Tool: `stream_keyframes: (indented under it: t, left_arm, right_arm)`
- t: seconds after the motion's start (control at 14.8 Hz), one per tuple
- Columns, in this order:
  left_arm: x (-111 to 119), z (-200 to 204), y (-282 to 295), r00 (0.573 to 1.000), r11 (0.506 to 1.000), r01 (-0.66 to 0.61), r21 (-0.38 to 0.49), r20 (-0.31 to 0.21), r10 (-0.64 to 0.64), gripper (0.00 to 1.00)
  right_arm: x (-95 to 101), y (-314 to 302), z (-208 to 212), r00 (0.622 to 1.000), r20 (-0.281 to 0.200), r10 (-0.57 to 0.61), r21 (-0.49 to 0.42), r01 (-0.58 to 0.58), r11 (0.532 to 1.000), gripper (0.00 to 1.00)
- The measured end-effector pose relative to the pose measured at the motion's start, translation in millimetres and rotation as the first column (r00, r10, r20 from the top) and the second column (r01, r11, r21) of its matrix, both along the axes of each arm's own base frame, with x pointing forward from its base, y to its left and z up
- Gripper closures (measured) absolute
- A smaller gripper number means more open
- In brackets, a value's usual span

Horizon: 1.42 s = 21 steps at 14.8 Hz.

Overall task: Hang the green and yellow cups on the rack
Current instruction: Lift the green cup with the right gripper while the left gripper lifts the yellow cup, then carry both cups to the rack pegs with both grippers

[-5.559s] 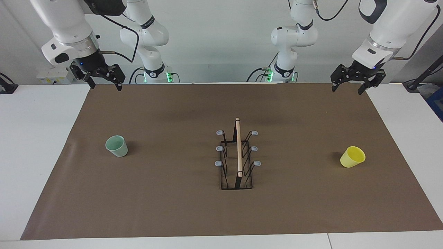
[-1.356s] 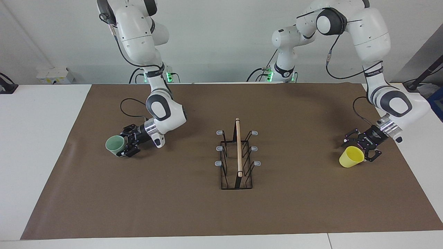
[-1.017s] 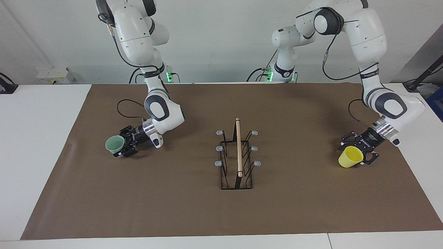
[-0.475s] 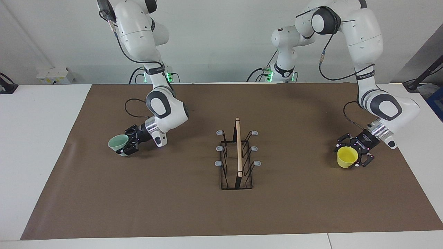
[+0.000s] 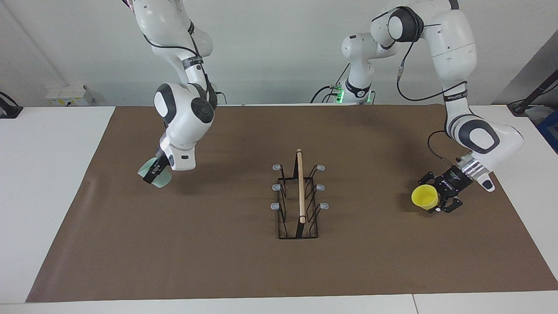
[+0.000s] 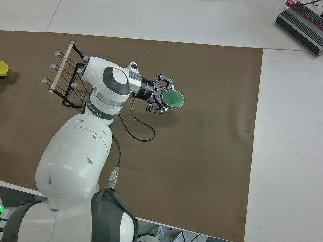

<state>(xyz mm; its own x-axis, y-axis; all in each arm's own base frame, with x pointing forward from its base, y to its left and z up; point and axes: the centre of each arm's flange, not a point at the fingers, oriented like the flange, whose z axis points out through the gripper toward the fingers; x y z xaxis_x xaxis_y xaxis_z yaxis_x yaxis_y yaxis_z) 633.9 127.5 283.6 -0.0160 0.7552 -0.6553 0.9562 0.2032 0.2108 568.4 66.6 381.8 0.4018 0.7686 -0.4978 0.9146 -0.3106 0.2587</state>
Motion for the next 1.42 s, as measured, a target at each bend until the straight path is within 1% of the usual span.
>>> stream_keyframes:
  t: [0.07,0.2,0.41,0.54,0.61,0.75,0.88,1.08,1.29,1.42]
  left_arm:
    - [1.9,9.0,-3.0,1.0,1.0,0.005,0.007,0.019,-0.005,0.33]
    - [4.3,32.7,-6.7,0.998,1.0,0.02,0.023,0.06,-0.022,0.33]
    - [4.9,71.7,-18.5,0.99,0.992,0.084,0.094,0.103,-0.094,0.33]
    - [4.5,99.7,-28.1,0.978,0.971,0.144,0.193,0.123,-0.169,0.33]
    - [4.5,114.4,-35.3,0.968,0.952,0.179,0.249,0.129,-0.216,0.33]
    - [4.6,141.7,-58.8,0.949,0.911,0.239,0.337,0.119,-0.293,0.33]
    - [2.1,163.5,-87.6,0.923,0.851,0.305,0.427,0.089,-0.375,0.33]
    - [-5.9,186.9,-138.0,0.856,0.721,0.422,0.549,0.021,-0.516,0.33]
    - [-14.1,205.1,-181.3,0.804,0.608,0.473,0.637,-0.029,-0.595,0.33]
    - [-21.5,215.7,-213.2,0.754,0.5,0.504,0.704,-0.076,-0.652,0.33]
  right_arm:
    - [1.0,-2.2,6.9,0.999,-0.002,-0.037,0.063,0.037,0.997,0.34]
    - [5.2,-7.5,19.1,0.995,-0.02,-0.093,0.194,0.095,0.976,0.34]
    - [13.9,-23.4,41.4,0.988,-0.043,-0.148,0.383,0.153,0.911,0.34]
    - [17.1,-28.2,57.2,0.983,-0.051,-0.176,0.502,0.177,0.847,0.34]
    - [17.3,-25.7,65.7,0.981,-0.048,-0.187,0.552,0.182,0.814,0.34]
    - [15.7,-17.9,83.0,0.977,-0.033,-0.212,0.629,0.185,0.755,0.34]
    - [13.2,-10.3,95.8,0.97,-0.038,-0.239,0.705,0.196,0.682,0.34]
    - [15.8,0.0,104.7,0.968,-0.034,-0.251,0.816,0.171,0.552,0.34]
    - [17.5,12.3,104.2,0.963,-0.032,-0.266,0.907,0.14,0.397,0.34]
    - [14.7,22.6,101.9,0.96,-0.029,-0.277,0.951,0.112,0.289,0.34]
